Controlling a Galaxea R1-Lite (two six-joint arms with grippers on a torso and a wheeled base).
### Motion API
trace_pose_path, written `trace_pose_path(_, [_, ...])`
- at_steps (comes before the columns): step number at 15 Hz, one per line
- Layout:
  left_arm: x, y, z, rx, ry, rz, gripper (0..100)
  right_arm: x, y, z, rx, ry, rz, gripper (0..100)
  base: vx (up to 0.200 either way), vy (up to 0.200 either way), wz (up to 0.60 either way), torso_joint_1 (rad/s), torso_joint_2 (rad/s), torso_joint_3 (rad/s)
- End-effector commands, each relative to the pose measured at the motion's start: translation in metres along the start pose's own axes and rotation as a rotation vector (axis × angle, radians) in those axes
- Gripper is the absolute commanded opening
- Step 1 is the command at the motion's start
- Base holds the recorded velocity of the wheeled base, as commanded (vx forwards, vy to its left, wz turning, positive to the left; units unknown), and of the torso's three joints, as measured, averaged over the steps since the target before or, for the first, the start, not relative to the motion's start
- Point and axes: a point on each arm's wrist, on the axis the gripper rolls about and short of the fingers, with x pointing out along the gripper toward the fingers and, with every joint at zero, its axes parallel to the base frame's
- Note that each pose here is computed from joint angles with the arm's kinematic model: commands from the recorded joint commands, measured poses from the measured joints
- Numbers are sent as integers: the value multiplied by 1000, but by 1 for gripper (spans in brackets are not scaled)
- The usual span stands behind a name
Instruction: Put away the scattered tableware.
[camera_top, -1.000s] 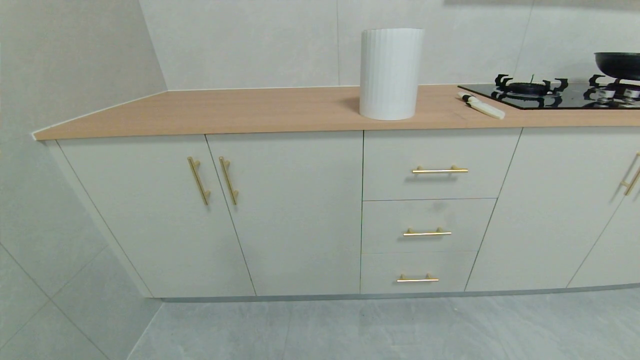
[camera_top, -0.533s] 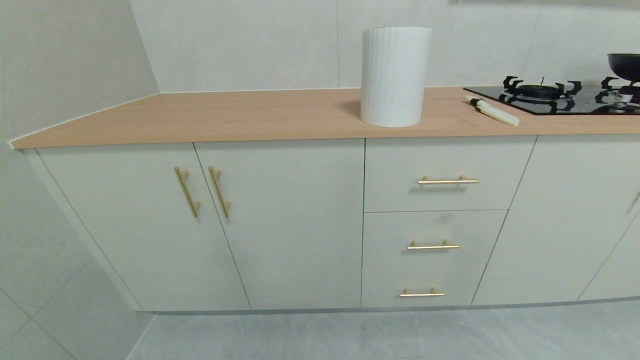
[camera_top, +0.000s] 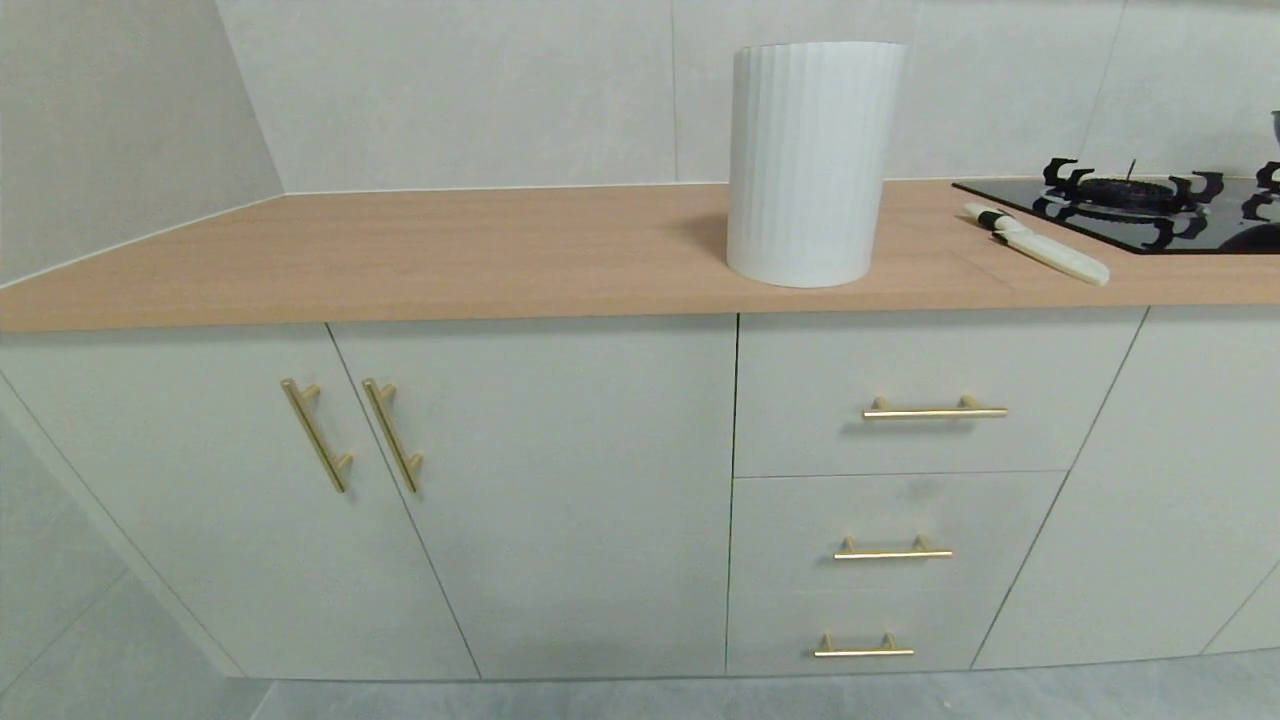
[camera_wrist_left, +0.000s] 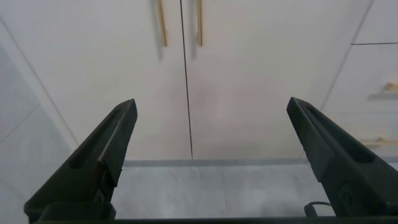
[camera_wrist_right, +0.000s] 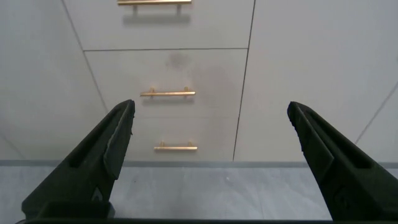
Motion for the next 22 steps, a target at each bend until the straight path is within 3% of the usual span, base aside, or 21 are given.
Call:
trace_pose_path(1, [0, 0, 0, 0, 1, 1, 100, 0, 0, 0, 0, 1, 1, 100, 200, 0, 0, 2, -2, 2])
trace_pose_path(5, [0, 0, 0, 0, 1, 1, 100, 0, 0, 0, 0, 2, 1, 100, 200, 0, 0, 6, 2, 0])
trace_pose_path(17, [0, 0, 0, 0, 1, 1, 100, 0, 0, 0, 0, 2, 1, 100, 0, 0, 0, 0, 0, 0])
trace_pose_path(22, [0, 0, 0, 0, 1, 1, 100, 0, 0, 0, 0, 2, 1, 100, 0, -200, 0, 2, 3, 2])
